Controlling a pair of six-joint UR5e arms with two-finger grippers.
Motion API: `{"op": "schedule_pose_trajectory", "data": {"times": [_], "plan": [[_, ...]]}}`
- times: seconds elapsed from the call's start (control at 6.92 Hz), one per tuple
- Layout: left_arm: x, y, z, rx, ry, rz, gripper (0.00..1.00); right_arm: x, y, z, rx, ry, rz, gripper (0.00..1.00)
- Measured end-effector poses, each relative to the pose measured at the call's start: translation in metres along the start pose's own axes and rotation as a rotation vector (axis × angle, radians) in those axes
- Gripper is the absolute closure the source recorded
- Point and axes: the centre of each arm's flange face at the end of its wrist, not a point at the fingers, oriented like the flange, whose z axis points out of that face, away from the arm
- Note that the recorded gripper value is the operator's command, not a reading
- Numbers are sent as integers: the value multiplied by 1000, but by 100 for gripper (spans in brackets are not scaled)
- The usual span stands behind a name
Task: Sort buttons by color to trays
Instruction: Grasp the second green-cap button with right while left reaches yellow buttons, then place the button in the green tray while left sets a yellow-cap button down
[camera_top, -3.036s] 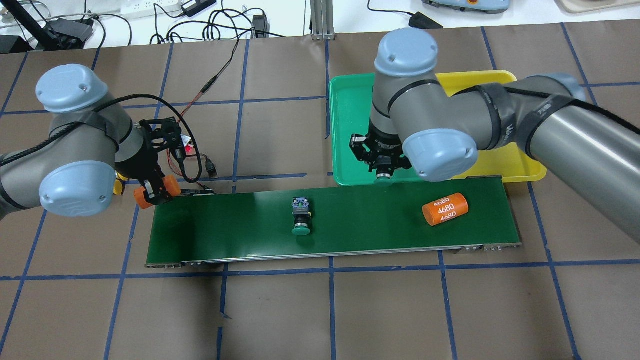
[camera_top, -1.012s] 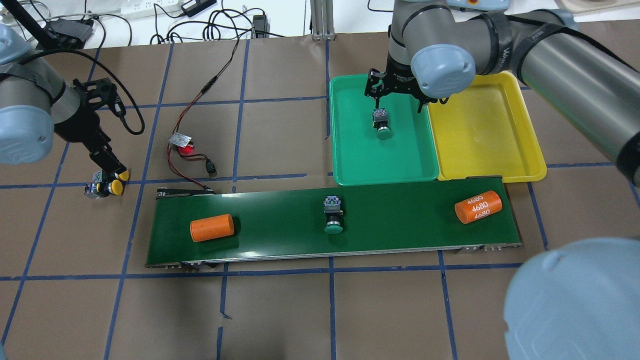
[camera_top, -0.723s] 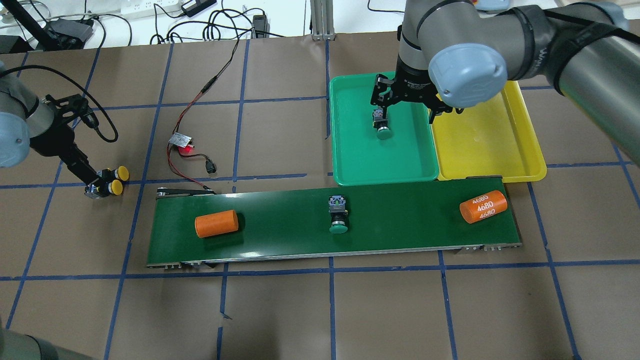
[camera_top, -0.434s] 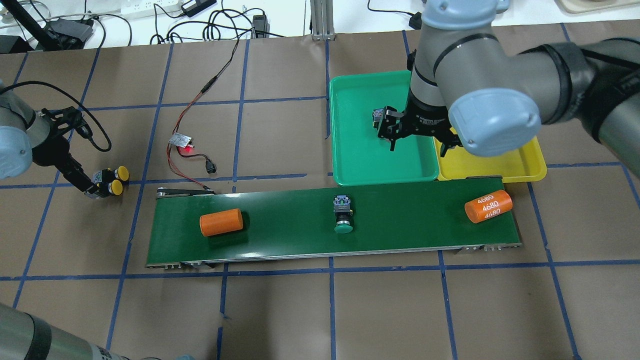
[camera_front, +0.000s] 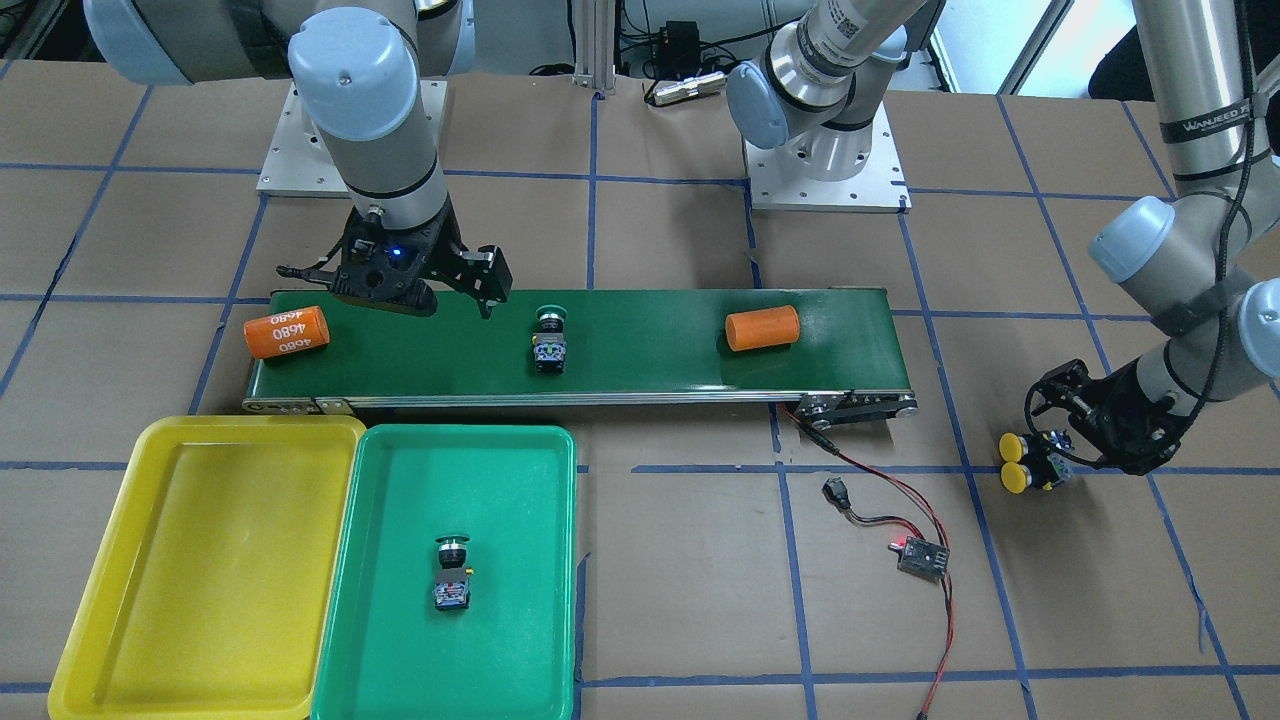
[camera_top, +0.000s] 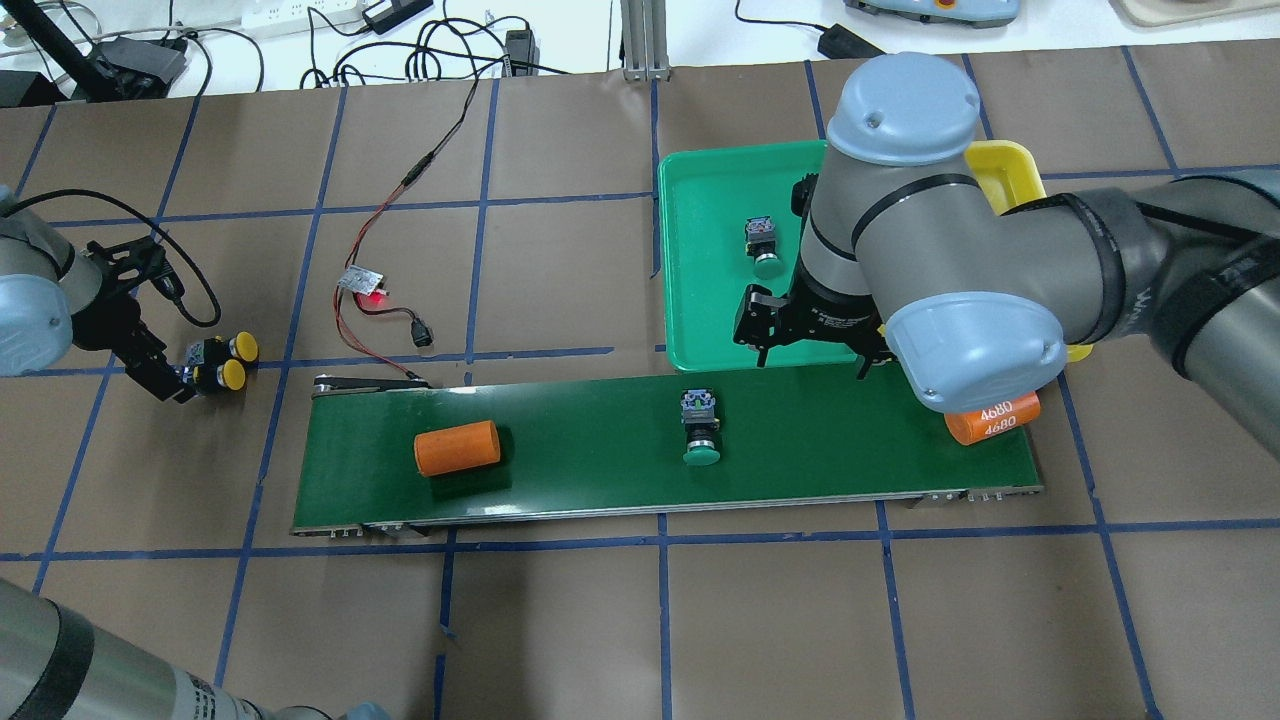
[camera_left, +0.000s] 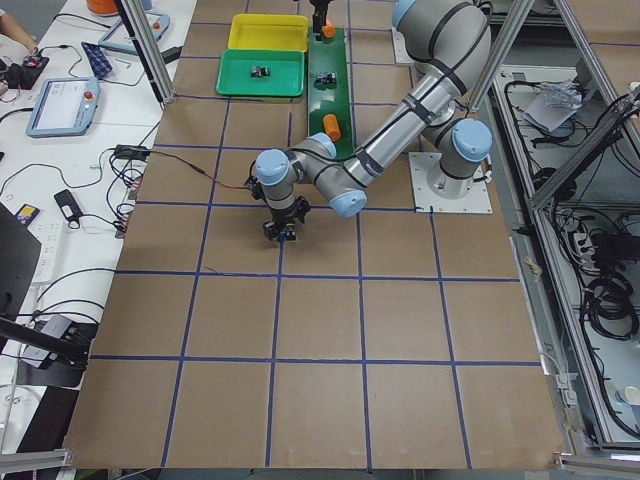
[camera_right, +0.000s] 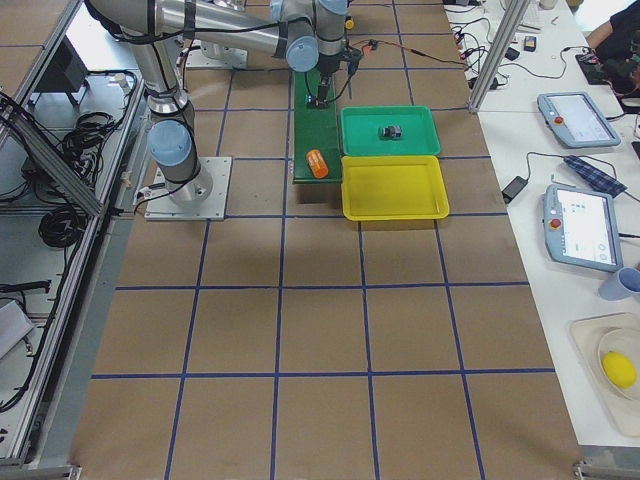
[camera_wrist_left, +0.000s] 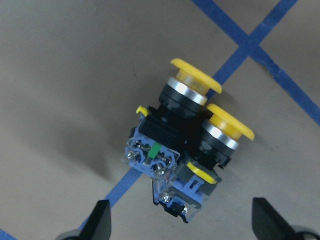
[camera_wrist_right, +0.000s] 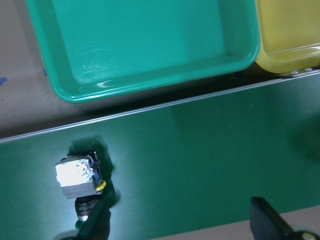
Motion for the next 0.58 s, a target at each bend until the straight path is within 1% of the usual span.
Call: {"op": "schedule_pose_trajectory", "data": {"times": [0.14, 0.29, 0.43, 0.58], "plan": [[1, -1, 5, 0, 10, 0, 30, -15, 5, 11, -7, -6, -11, 0], [3, -3, 10, -2, 18, 3, 65, -29, 6, 23, -10, -6, -16, 0], [5, -4, 13, -6, 25, 4, 81, -39, 8, 34, -17, -2, -21, 0], [6, -4, 14, -6, 29, 5, 93, -46, 8, 45, -28, 6, -26, 0]]}}
